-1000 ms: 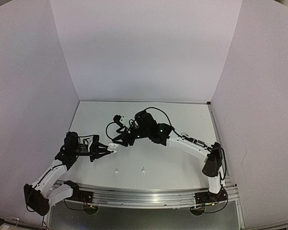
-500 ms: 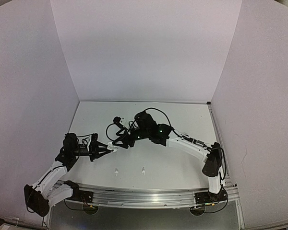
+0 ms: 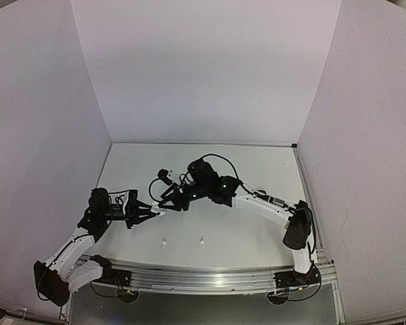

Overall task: Insert the wireless bluetooth earbuds into the charging case
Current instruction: Pass from the left arm to the right

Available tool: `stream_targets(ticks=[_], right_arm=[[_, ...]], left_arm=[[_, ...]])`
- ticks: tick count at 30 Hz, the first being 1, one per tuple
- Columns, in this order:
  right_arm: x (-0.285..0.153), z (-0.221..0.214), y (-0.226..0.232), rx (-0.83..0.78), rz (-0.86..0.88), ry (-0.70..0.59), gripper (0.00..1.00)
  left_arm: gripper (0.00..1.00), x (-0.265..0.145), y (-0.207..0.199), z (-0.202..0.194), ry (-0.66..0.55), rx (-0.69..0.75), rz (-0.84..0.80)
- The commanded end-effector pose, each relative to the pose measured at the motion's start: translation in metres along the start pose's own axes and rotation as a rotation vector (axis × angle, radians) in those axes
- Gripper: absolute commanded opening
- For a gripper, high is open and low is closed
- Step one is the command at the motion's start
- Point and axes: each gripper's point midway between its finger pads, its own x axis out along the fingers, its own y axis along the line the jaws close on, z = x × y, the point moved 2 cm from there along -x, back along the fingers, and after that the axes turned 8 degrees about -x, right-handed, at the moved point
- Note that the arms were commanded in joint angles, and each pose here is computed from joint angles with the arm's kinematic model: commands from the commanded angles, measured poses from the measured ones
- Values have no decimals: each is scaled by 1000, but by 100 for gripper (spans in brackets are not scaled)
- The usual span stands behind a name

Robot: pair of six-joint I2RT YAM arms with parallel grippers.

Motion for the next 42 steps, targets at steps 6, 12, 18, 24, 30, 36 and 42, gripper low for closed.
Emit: stream_targets(ticks=[6, 12, 18, 24, 30, 36, 42], right_arm=[[3, 3, 5, 1, 57, -6, 28], [-3, 8, 10, -17, 66, -16, 11], [-15, 22, 15, -85, 54, -43, 3], [-24, 33, 18, -161, 10, -61, 0], [-30, 40, 23, -298, -67, -62, 0], [-32, 43, 26, -357, -90, -62, 0], [-29, 40, 26, -365, -85, -53, 0]], left_arm=[[0, -1, -10, 19, -33, 86, -32], [0, -1, -9, 20, -32, 85, -31], [0, 0, -9, 19, -23, 76, -39], [38, 3, -5, 10, 42, 47, -56], [47, 4, -2, 8, 70, 33, -65], [43, 4, -3, 6, 78, 36, -72], [45, 4, -4, 12, 69, 62, -75]])
